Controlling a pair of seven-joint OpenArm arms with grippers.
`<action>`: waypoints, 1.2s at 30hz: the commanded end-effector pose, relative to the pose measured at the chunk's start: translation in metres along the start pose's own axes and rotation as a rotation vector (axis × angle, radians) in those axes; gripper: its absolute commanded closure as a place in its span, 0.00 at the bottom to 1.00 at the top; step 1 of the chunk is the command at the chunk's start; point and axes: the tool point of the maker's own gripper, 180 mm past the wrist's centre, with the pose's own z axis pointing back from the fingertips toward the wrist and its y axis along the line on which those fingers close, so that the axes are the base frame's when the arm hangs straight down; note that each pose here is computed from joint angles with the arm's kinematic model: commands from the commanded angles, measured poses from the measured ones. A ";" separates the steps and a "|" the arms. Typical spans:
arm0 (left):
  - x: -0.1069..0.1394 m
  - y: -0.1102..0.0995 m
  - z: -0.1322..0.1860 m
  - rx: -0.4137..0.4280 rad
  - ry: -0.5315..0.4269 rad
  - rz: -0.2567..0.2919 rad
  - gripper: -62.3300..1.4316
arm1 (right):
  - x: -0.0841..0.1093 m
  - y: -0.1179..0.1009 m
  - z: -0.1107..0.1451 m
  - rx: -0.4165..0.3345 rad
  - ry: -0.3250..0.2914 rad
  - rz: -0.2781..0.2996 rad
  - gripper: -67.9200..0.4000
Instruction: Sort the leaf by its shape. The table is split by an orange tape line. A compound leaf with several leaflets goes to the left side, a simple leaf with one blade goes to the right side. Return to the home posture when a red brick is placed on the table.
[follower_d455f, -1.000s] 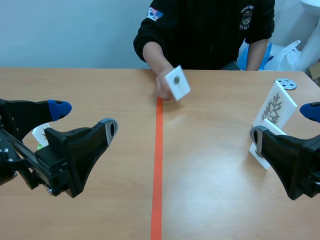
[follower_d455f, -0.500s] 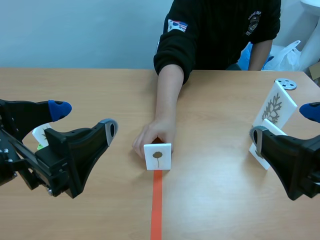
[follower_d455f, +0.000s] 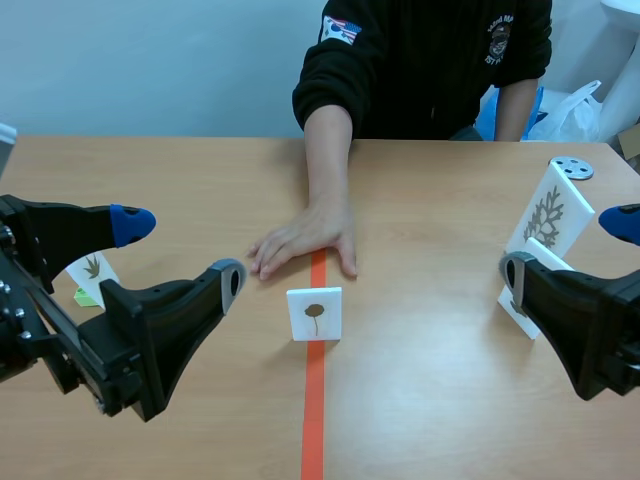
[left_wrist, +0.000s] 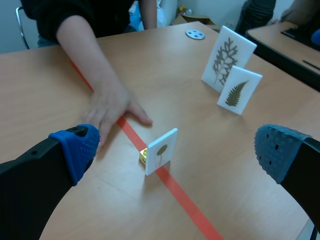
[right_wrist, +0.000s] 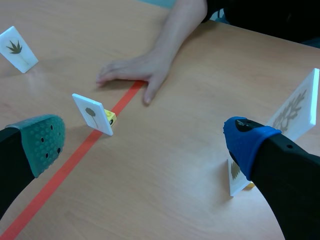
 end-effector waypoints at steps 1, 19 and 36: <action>0.007 -0.003 -0.002 -0.016 -0.023 -0.020 0.00 | 0.012 0.000 -0.002 0.007 -0.040 0.014 0.00; -0.020 -0.003 -0.029 -0.062 0.028 -0.111 0.00 | 0.012 -0.002 -0.002 -0.001 -0.042 0.015 0.00; -0.086 0.041 -0.076 -0.028 0.068 -0.065 0.00 | 0.016 -0.008 -0.004 -0.030 -0.054 0.033 0.00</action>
